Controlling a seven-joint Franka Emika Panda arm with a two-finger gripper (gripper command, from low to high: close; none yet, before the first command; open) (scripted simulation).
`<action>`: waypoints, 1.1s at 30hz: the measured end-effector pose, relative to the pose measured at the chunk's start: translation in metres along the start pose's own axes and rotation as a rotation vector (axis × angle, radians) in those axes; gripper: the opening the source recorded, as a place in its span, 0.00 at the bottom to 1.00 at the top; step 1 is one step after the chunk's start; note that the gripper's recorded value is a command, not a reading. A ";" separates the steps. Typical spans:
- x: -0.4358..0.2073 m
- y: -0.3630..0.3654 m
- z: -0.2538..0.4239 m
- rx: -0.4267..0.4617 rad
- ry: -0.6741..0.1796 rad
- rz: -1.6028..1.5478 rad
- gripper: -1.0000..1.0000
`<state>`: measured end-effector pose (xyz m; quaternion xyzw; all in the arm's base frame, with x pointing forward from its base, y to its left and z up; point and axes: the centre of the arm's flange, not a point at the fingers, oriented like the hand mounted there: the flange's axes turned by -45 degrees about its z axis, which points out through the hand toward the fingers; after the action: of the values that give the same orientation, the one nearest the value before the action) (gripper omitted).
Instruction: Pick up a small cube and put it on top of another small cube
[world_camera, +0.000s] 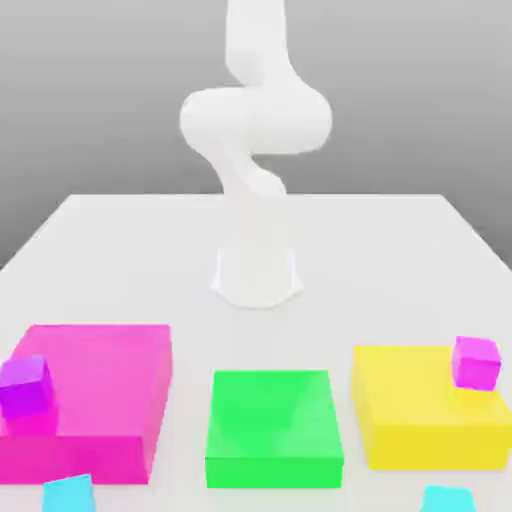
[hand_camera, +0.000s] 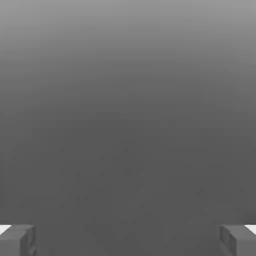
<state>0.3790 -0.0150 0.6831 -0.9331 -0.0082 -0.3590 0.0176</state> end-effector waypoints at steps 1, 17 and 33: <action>0.001 0.007 0.018 0.015 -0.028 -0.007 0.50; -0.062 0.103 0.282 0.137 -0.394 -0.089 0.50; -0.230 0.204 0.445 0.068 -0.722 -0.238 0.50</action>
<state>0.5126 -0.2021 0.1935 -0.9909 -0.1342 -0.0060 0.0029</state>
